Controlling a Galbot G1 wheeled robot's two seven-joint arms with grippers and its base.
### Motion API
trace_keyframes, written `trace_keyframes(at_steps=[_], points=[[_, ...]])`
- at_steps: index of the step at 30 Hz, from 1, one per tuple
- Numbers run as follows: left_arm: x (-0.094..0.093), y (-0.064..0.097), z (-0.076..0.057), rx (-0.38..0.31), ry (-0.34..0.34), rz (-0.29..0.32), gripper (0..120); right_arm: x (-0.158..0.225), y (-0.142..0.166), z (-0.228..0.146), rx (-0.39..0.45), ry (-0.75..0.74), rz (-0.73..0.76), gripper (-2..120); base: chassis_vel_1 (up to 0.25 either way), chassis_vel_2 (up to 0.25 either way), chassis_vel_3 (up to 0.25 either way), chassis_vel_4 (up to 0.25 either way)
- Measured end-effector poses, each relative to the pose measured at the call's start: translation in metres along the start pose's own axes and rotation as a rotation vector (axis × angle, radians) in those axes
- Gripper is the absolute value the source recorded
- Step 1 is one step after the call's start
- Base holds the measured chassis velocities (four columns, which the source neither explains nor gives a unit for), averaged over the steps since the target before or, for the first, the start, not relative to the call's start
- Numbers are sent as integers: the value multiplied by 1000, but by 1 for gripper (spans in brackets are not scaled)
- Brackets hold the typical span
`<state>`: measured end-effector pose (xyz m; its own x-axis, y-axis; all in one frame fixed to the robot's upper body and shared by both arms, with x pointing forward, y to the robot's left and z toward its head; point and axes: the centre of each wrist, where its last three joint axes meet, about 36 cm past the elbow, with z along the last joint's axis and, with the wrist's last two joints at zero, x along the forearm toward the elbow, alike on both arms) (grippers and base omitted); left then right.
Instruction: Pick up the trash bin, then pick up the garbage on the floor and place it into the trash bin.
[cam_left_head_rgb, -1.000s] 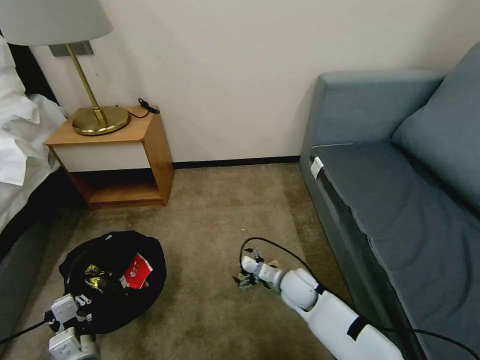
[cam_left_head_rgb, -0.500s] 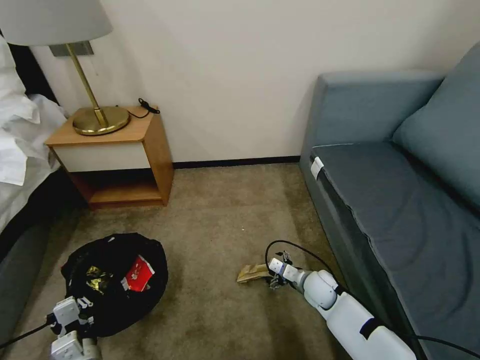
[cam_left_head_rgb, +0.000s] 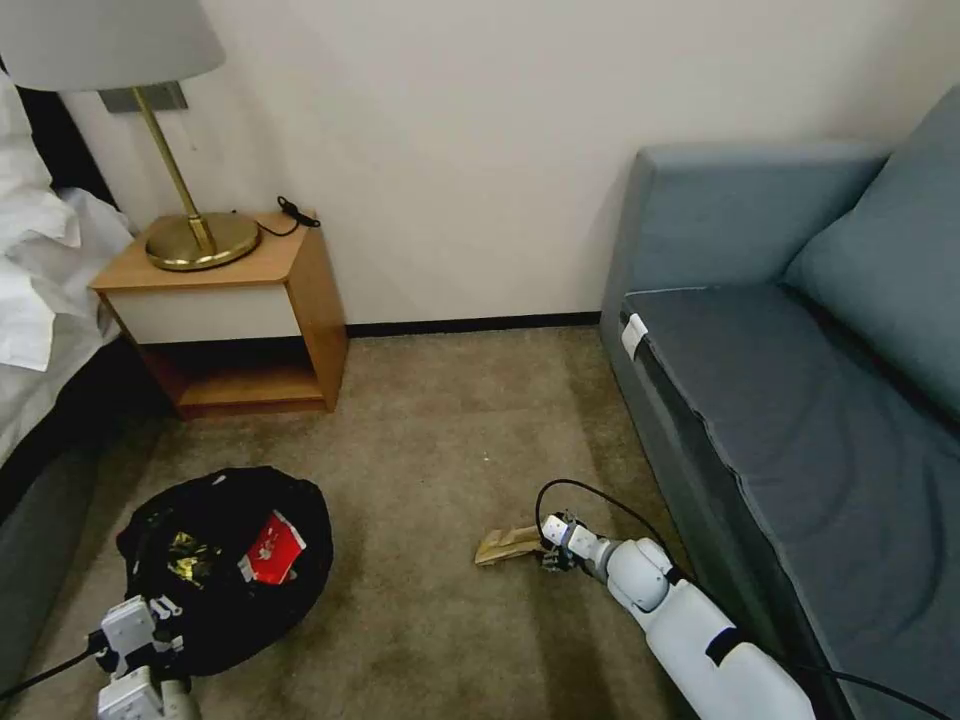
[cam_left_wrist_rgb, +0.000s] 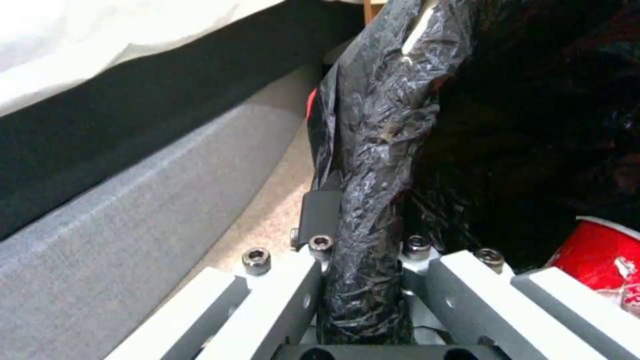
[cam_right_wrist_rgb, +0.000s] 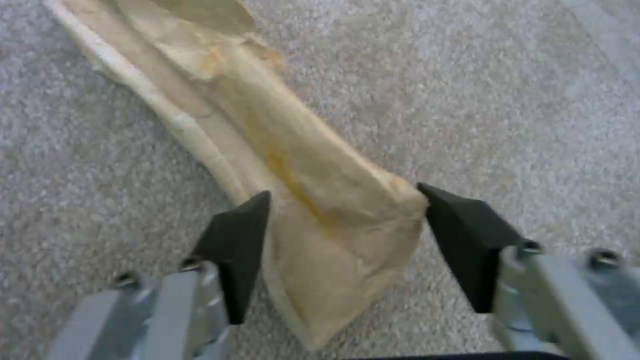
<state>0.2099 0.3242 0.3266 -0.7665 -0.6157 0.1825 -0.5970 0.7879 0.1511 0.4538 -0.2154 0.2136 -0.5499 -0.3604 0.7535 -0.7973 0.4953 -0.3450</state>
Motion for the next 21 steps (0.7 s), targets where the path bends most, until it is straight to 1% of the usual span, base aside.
trace_keyframes(at_steps=[1,2,3,4,5,6,7,8,9,10,14,15,17,21], points=[[0,0,0,0,0,0,3,0,0,0,0,-1,0,56,0,0,0,0],[0,0,0,0,-1,0,3,-1,-1,1,-1,-4,-1,49,0,0,0,0],[-1,0,0,0,-1,0,3,-1,-1,1,-1,-5,-1,48,0,0,0,0],[-1,1,0,-1,-2,0,3,-1,-2,2,-1,-7,-1,41,0,0,0,0],[-1,1,0,-1,-2,0,3,-1,-2,2,-1,-7,-1,41,0,0,0,0],[-1,1,-1,-2,-3,0,3,-2,-2,3,-1,-10,-2,33,0,0,0,0],[-1,2,-1,-3,-5,0,3,-2,-3,4,0,-13,-3,30,0,0,0,0],[-2,4,-3,-5,-10,-1,3,-3,-3,5,-1,-16,-5,25,0,0,0,0],[-3,6,-4,-7,-14,-3,3,-3,-4,6,-2,-17,-6,22,0,0,0,0],[-3,6,-4,-7,-14,-3,3,-3,-4,6,-2,-17,-6,22,0,0,0,0],[-2,10,-7,-11,-19,-5,3,-4,-1,7,-4,-22,-13,4,0,0,0,0],[-2,10,-7,-11,-19,-5,3,-4,-1,7,-4,-22,-13,4,0,0,0,0],[-2,10,-8,-11,-20,-5,3,-4,-1,6,-4,-26,-12,0,0,0,0,0],[0,9,-9,-10,-21,-3,3,-1,-2,4,-13,-47,-4,0,0,0,0,0]])
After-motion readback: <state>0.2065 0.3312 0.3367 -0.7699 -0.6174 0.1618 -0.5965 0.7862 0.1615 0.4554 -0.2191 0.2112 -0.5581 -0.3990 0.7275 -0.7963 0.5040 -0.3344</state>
